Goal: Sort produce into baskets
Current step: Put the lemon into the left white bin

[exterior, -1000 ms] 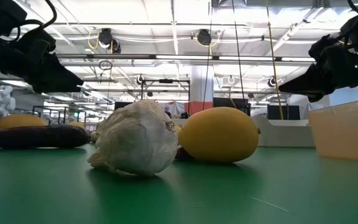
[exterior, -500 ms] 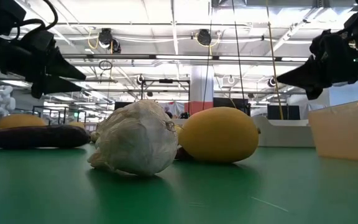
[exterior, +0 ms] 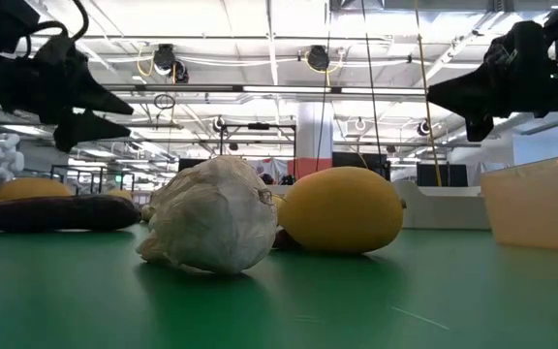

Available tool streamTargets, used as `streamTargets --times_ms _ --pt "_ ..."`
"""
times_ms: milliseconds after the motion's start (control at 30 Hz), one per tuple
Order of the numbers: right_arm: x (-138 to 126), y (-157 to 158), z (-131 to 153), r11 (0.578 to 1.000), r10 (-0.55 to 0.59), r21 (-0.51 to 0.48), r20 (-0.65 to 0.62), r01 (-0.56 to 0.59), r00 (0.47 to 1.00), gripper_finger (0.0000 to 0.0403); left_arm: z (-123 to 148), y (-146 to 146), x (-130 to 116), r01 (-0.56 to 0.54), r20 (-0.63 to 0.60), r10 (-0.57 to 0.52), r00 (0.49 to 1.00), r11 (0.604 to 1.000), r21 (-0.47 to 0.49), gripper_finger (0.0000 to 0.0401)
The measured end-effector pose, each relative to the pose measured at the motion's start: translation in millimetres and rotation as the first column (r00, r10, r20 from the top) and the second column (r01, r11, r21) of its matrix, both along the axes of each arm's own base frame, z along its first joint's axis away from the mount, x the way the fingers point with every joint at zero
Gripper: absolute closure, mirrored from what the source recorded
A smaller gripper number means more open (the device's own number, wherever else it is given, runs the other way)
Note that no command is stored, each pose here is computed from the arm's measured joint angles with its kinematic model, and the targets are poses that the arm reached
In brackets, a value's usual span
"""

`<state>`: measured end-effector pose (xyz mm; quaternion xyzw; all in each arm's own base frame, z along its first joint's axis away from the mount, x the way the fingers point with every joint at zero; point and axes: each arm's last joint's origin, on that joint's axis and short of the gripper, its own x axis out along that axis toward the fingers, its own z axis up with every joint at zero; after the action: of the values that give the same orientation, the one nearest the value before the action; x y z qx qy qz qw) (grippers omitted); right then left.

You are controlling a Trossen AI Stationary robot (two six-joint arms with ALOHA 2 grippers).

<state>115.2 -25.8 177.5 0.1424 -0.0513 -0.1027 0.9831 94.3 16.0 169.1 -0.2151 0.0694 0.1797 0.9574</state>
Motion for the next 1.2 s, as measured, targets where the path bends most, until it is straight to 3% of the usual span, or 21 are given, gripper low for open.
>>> streamTargets --times_ms 267,467,633,900,1200 --pt "21 3 26 0.999 0.048 0.006 -0.078 -0.048 0.996 0.0260 29 1 11 0.042 -0.126 -0.032 0.992 0.996 0.077 0.0150" --pt "52 4 53 0.995 0.080 -0.043 -0.195 -0.090 0.978 0.0230 61 0 17 0.051 -0.271 -0.040 0.962 0.998 0.034 0.0150" --pt "87 11 71 0.982 0.131 -0.085 -0.337 -0.169 0.932 0.0221 68 -6 30 0.052 -0.330 -0.044 0.943 0.999 0.014 0.0150" --pt "154 24 78 0.944 0.181 -0.118 -0.598 -0.309 0.781 0.0220 61 -16 37 -0.023 -0.461 0.045 0.886 0.998 0.054 0.0150" --pt "232 19 72 0.831 0.129 -0.223 -0.814 -0.509 0.567 0.0215 60 -19 39 -0.027 -0.473 0.098 0.876 0.988 0.153 0.0150"
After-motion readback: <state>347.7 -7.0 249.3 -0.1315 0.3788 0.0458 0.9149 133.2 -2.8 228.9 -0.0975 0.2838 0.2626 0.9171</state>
